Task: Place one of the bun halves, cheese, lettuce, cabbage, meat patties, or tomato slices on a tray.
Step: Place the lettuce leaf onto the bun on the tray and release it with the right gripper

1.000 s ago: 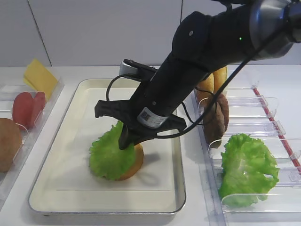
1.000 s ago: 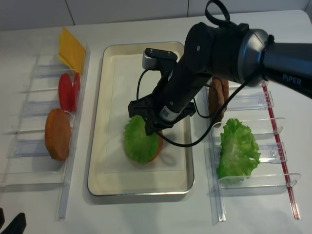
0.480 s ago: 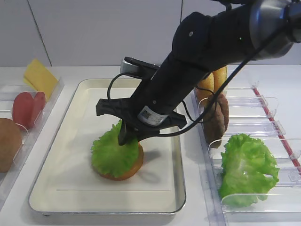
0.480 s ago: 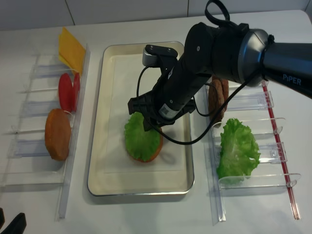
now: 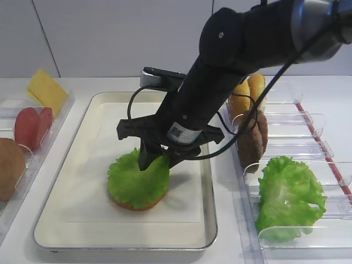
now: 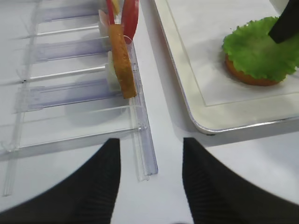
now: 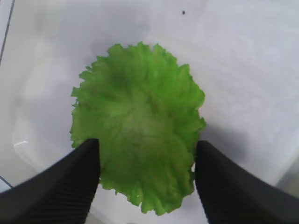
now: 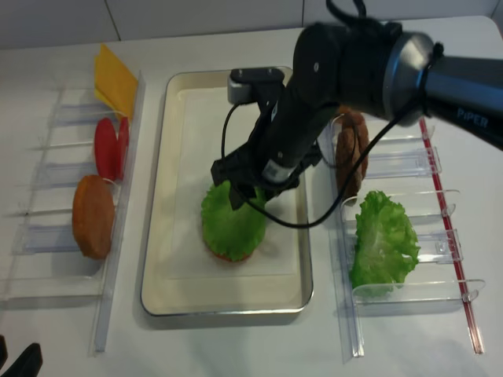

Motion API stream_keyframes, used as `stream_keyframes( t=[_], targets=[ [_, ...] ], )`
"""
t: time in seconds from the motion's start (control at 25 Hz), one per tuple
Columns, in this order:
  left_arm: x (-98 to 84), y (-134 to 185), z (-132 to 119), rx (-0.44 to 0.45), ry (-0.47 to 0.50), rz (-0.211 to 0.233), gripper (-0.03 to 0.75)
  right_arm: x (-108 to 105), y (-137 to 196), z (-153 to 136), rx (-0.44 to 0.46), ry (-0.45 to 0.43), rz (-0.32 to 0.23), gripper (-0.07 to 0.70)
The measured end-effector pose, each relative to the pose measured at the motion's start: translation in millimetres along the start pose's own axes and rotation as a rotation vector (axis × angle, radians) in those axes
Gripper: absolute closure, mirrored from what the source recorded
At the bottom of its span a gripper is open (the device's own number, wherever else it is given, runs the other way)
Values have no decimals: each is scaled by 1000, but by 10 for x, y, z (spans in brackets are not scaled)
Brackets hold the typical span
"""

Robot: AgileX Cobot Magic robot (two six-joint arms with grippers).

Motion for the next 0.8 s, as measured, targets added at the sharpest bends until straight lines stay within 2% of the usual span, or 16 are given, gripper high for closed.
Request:
stream_keyframes(
  t=[0.12,0.32,0.52,0.8],
  targets=[
    [0,0,0,0,0,0,398,13,-71,161,26,37,23,132],
    [0,0,0,0,0,0,398,-88,-43,489,131,166,27,143],
    [0,0,0,0,0,0,398,-55,-209,700,84,199,55,192],
    [0,0,0,0,0,0,398,-88,-231,1014,26,273,102,203]
  ],
)
Point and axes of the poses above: a point on each arm's last joint axis where the gripper is mounted, z pointing back along that axis away from the gripper, x along the wrist's bending axis when the last joint is at zero, y = z × x, the point moved 10 cm from there along -z, pointing out along that axis toward the gripper, and after that the axes turned 12 degrees about z, right-handed, at the moved point
